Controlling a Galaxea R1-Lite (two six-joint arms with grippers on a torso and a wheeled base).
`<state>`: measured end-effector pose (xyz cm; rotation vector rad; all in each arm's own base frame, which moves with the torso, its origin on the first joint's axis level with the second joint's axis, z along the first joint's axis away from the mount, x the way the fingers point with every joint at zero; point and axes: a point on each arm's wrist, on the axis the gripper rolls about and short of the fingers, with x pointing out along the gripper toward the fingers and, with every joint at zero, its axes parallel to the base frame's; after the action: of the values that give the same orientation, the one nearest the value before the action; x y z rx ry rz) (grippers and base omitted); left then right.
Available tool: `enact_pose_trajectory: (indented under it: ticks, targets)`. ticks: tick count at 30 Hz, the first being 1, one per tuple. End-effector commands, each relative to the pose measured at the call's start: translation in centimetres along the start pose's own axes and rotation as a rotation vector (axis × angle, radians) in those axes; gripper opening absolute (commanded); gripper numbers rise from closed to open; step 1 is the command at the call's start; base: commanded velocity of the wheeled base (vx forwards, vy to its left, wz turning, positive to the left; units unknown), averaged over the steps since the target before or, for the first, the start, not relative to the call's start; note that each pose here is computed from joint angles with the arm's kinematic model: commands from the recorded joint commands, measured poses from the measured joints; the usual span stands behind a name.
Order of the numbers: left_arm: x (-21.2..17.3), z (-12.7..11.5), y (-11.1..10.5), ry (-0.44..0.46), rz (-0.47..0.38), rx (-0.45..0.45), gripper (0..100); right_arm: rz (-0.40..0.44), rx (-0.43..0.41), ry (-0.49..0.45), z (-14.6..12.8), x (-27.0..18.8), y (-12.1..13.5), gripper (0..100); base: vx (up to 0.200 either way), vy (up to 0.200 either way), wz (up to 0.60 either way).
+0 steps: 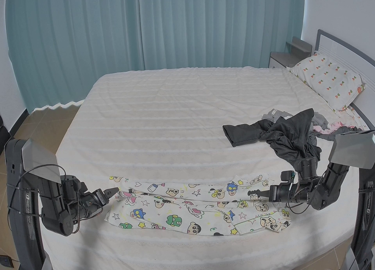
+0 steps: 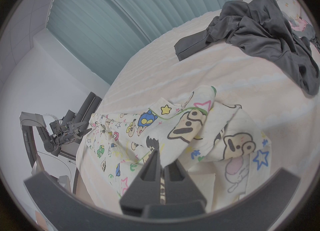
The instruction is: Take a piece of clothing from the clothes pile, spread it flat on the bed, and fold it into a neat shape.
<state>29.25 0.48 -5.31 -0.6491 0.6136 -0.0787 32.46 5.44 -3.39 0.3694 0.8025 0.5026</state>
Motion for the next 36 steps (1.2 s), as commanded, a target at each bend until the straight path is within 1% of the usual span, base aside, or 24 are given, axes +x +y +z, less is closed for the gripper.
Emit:
enact_pose_trajectory:
  ticks: [1,3,7,11,18,23,24,31,33,34,36]
  targets:
    - [-0.1,0.0,0.0,-0.006,-0.003,0.002,100,0.001,-0.011,-0.01,0.2,-1.0,0.5,0,0.0,0.0,0.0]
    - [-0.1,0.0,0.0,-0.006,-0.003,0.002,100,-0.004,-0.015,0.01,-0.3,-1.3,0.6,0,0.0,0.0,0.0]
    - [-0.2,-0.2,0.0,-0.001,0.0,0.0,100,-0.016,-0.058,0.051,-1.3,-2.1,0.6,0,0.0,0.0,0.0]
    - [-0.2,-0.2,0.0,-0.001,0.0,0.0,100,-0.032,-0.065,0.073,-1.8,-2.6,0.1,0,0.0,0.0,0.0]
    - [-0.2,-0.2,0.0,-0.001,0.0,0.0,100,-0.063,-0.065,0.106,-2.1,-3.1,-1.0,0,0.0,0.0,0.0]
    - [-0.2,-0.2,0.0,-0.001,0.0,0.002,100,-0.065,-0.077,0.104,-2.1,-3.2,-1.0,0,0.0,0.0,0.0]
    - [-0.2,-0.2,0.0,-0.001,0.0,0.002,100,-0.065,-0.077,0.104,-2.1,-3.2,-1.0,100,0.0,0.0,0.0]
    - [-0.2,-0.2,0.0,-0.001,0.001,0.002,100,-0.064,-0.09,0.095,-2.2,-4.4,-0.2,100,0.0,0.0,0.0]
    - [-0.2,-0.2,0.0,-0.001,0.001,0.002,100,-0.098,-0.086,0.06,-1.7,-5.6,-0.2,100,0.0,0.0,0.0]
    - [-0.2,-0.2,0.0,-0.001,0.001,0.002,100,-0.098,-0.086,0.06,-1.7,-5.6,-0.2,100,0.0,0.0,0.0]
    - [-0.2,-0.2,0.0,-0.001,0.001,0.0,100,-0.119,-0.088,-0.015,-0.5,-7.5,-0.1,100,0.0,0.0,0.0]
